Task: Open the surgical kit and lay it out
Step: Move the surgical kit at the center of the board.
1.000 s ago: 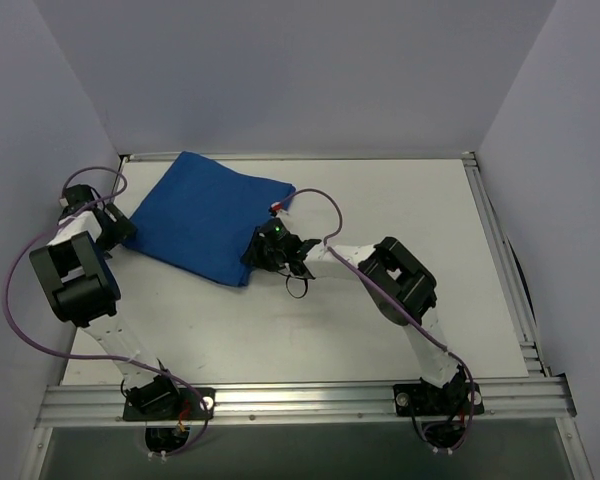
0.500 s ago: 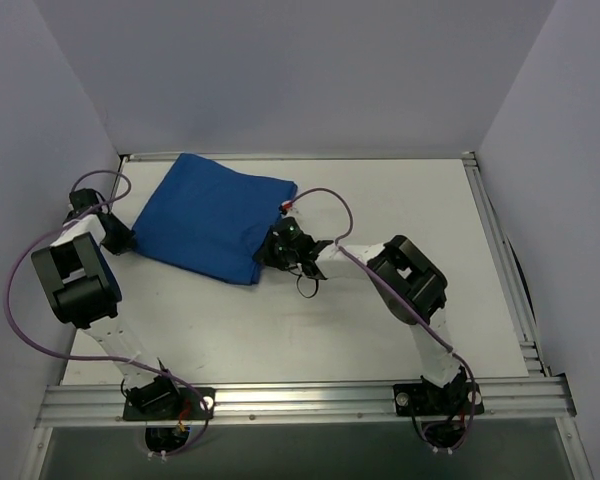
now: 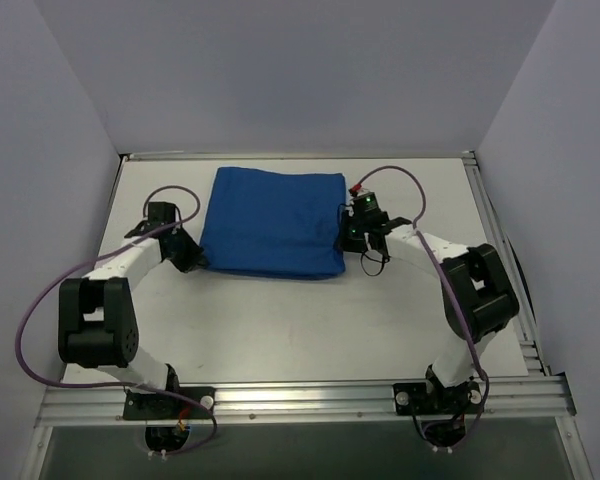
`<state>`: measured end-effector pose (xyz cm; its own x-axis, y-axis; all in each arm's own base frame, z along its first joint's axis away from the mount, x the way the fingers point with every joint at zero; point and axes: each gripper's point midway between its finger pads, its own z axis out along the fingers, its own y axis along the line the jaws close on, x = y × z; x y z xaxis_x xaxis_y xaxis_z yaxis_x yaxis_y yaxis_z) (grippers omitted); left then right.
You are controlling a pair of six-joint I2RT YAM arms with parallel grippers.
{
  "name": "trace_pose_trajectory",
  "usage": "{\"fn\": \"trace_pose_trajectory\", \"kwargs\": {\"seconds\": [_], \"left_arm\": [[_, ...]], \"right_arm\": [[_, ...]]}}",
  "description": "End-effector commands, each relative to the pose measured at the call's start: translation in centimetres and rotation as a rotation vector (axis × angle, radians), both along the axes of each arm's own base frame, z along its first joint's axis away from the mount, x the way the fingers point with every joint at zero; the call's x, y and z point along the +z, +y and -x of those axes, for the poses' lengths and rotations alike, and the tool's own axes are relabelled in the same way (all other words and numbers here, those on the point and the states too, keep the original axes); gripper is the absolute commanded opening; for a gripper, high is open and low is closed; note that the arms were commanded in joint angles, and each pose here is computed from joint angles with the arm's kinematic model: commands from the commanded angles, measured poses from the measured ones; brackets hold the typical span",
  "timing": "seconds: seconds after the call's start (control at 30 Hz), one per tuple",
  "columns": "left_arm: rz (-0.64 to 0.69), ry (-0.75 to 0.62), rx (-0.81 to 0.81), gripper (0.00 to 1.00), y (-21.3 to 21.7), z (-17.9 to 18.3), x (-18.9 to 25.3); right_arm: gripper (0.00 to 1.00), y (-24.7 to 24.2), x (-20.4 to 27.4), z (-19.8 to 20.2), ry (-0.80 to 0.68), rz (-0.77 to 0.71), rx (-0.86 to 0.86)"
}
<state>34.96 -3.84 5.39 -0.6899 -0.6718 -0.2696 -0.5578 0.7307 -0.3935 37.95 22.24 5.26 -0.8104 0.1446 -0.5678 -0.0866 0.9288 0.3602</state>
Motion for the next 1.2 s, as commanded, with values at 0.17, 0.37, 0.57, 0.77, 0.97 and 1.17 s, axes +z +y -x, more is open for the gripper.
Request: {"fn": "trace_pose_trajectory", "kwargs": {"seconds": [0.17, 0.37, 0.57, 0.77, 0.97, 1.17], "left_arm": [[0.063, -0.037, 0.05, 0.02, -7.5, 4.1, 0.2], [0.108, -0.02, -0.008, 0.02, -12.5, 7.4, -0.8], [0.074, -0.03, -0.007, 0.02, -13.6, 9.1, -1.5], [0.044, -0.033, 0.008, 0.02, -13.1, 9.8, -2.2], [-0.028, -0.046, -0.015, 0.04, -12.3, 9.1, -2.2], [-0.048, -0.069, -0.019, 0.35, -12.0, 8.8, -1.3]], "right_arm": [[0.0, -16.2, 0.6, 2.5, 0.06, 0.297, -0.248], [0.0, -18.3, 0.0, 3.1, 0.08, 0.349, -0.314], [0.0, -20.3, -1.1, 4.2, 0.115, 0.391, -0.392], [0.03, -20.2, -0.7, 4.2, 0.108, 0.359, -0.386], [0.11, -19.9, -0.9, 4.5, 0.119, 0.342, -0.394], [0.33, -20.2, 0.4, 4.9, 0.117, 0.334, -0.436]]}}
